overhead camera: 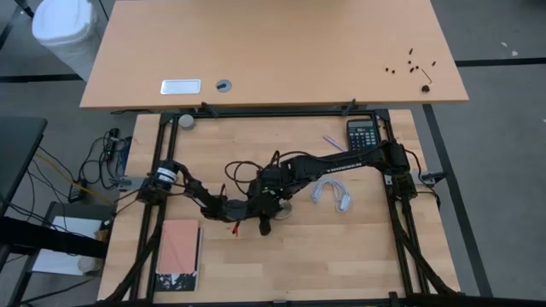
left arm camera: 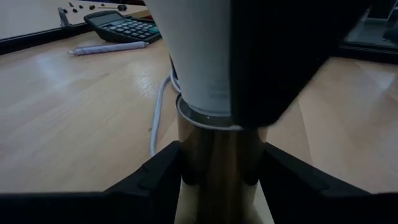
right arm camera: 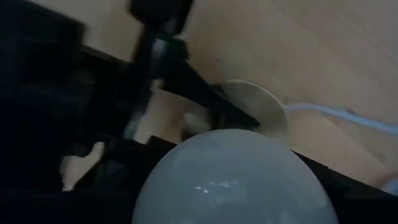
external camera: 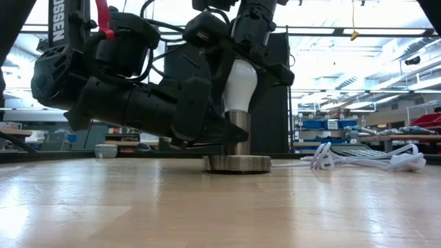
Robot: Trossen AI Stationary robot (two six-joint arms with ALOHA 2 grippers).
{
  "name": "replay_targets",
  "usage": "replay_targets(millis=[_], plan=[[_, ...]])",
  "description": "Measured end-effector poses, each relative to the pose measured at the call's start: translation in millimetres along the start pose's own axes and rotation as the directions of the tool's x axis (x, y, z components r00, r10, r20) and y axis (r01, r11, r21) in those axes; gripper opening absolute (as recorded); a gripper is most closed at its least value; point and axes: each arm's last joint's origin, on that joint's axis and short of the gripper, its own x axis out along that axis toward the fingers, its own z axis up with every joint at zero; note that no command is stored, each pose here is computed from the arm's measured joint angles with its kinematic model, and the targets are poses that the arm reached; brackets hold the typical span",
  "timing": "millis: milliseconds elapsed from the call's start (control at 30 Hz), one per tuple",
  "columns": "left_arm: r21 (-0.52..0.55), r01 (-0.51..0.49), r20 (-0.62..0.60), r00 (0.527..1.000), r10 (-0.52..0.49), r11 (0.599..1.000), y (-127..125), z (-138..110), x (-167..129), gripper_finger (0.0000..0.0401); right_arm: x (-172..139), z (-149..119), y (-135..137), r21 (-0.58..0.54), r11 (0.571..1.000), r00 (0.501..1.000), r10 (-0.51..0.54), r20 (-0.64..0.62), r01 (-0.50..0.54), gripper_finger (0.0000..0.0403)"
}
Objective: Screw lightbulb
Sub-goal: Insert the lightbulb on the lamp
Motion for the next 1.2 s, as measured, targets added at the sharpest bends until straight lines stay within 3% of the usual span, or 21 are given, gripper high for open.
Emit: replay_targets(millis=[167, 433, 1200], plan=[[-0.013, 0.007, -0.007, 1.000, -0.007, 1.000, 1, -2, -3, 0.0194, 1, 0, 9, -0.083, 0.994, 0.997, 0.067, 0.035, -0.064, 0.0306], [-0.010, 0.013, -0.008, 1.000, -0.013, 1.000, 2, -3, -5, 0.0194, 1, 0, 6, -0.113, 0.992, 0.998, 0.055, 0.007, -0.054, 0.0365], [0.012, 0.009, -0.003, 1.000, -0.009, 1.000, 3, -3, -4, 0.0194, -42, 6, -2, -0.225, 0.967, 0.992, 0.126, 0.027, -0.117, 0.0373]])
